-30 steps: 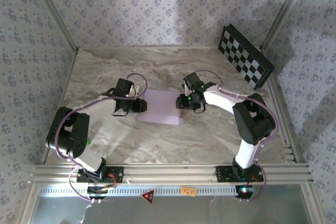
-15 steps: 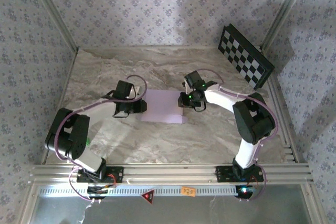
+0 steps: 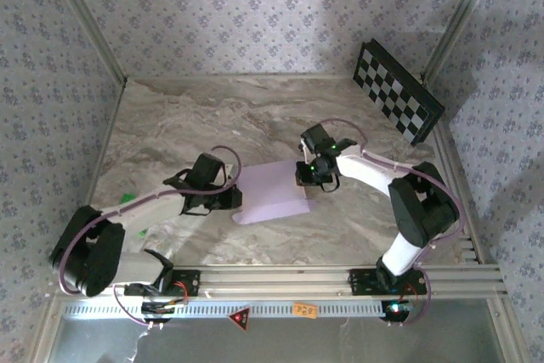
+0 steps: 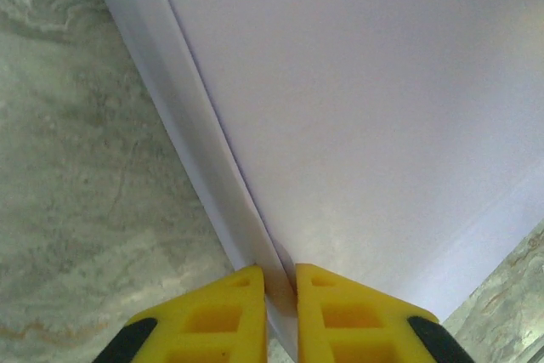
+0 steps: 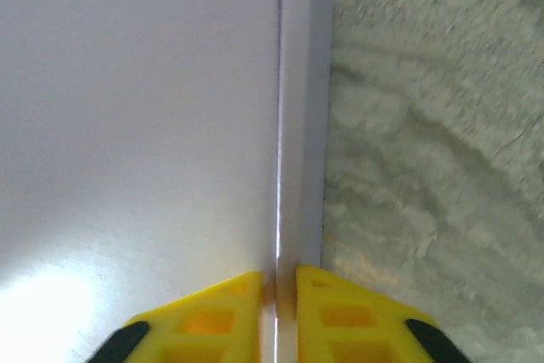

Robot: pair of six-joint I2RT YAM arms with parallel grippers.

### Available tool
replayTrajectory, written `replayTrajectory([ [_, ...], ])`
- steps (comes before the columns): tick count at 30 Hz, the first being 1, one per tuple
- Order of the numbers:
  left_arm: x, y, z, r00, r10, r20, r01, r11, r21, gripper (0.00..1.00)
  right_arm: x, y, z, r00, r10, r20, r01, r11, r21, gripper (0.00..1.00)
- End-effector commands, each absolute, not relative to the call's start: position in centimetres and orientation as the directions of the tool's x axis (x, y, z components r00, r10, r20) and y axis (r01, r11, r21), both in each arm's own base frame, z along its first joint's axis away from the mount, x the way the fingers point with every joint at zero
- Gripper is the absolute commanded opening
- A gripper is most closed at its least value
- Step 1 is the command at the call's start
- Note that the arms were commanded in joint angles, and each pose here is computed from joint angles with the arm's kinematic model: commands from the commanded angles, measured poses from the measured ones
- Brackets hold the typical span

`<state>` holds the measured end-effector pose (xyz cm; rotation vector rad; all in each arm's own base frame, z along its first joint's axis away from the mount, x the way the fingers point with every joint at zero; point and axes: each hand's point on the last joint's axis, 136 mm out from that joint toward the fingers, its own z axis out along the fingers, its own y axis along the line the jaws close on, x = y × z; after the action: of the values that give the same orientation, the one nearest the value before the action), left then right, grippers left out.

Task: Fold the paper box

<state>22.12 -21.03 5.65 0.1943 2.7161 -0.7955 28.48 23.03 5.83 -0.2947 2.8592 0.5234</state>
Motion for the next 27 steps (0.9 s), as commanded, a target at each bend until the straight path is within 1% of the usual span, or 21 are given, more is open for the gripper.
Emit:
replayTrajectory([
  [1, 21.8, -22.4, 8.0, -0.928, 0.041, -0.37, 0.259, 0.785, -0.562, 0.2, 25.7, 24.2, 6.2, -0.952, -0.229, -0.205, -0.29, 0.888, 0.356, 0.23],
  [5, 22.1, -21.2, 9.9, -0.903, 0.038, -0.427, 0.276, 0.814, -0.511, 0.37, 26.1, 23.2, 7.6, -0.933, -0.248, -0.261, -0.321, 0.902, 0.288, 0.38],
  [7, 22.5, -20.7, 10.8, -0.889, 0.054, -0.454, 0.296, 0.825, -0.481, 0.47, 26.3, 23.1, 8.4, -0.924, -0.253, -0.288, -0.335, 0.898, 0.285, 0.44],
  [9, 23.2, -20.5, 11.7, -0.874, 0.076, -0.48, 0.325, 0.827, -0.46, 0.52, 26.3, 22.9, 9.2, -0.918, -0.249, -0.308, -0.341, 0.892, 0.296, 0.47],
  [12, 24.5, -20.9, 13.3, -0.845, 0.139, -0.516, 0.401, 0.804, -0.439, 0.55, 26.7, 22.8, 10.2, -0.91, -0.244, -0.335, -0.35, 0.884, 0.309, 0.48],
  [17, 27.3, -22.1, 14.2, -0.778, 0.317, -0.542, 0.547, 0.767, -0.336, 0.58, 26.9, 22.4, 11.1, -0.899, -0.239, -0.365, -0.36, 0.88, 0.309, 0.51],
  [18, 27.9, -22.4, 14.1, -0.772, 0.34, -0.537, 0.562, 0.761, -0.325, 0.58, 26.9, 22.2, 11.3, -0.897, -0.241, -0.371, -0.363, 0.879, 0.307, 0.52],
  [19, 28.5, -22.8, 14.0, -0.765, 0.363, -0.533, 0.579, 0.75, -0.319, 0.58, 26.8, 22.1, 11.5, -0.893, -0.242, -0.38, -0.368, 0.878, 0.306, 0.56],
  [22, 29.9, -24.4, 13.5, -0.752, 0.42, -0.508, 0.622, 0.707, -0.337, 0.57, 26.9, 21.8, 12.2, -0.861, -0.263, -0.435, -0.409, 0.866, 0.288, 0.61],
  [27, 31.7, -26.5, 12.0, -0.738, 0.49, -0.464, 0.664, 0.649, -0.37, 0.57, 26.3, 21.1, 13.0, -0.832, -0.289, -0.473, -0.447, 0.854, 0.264, 0.62],
])
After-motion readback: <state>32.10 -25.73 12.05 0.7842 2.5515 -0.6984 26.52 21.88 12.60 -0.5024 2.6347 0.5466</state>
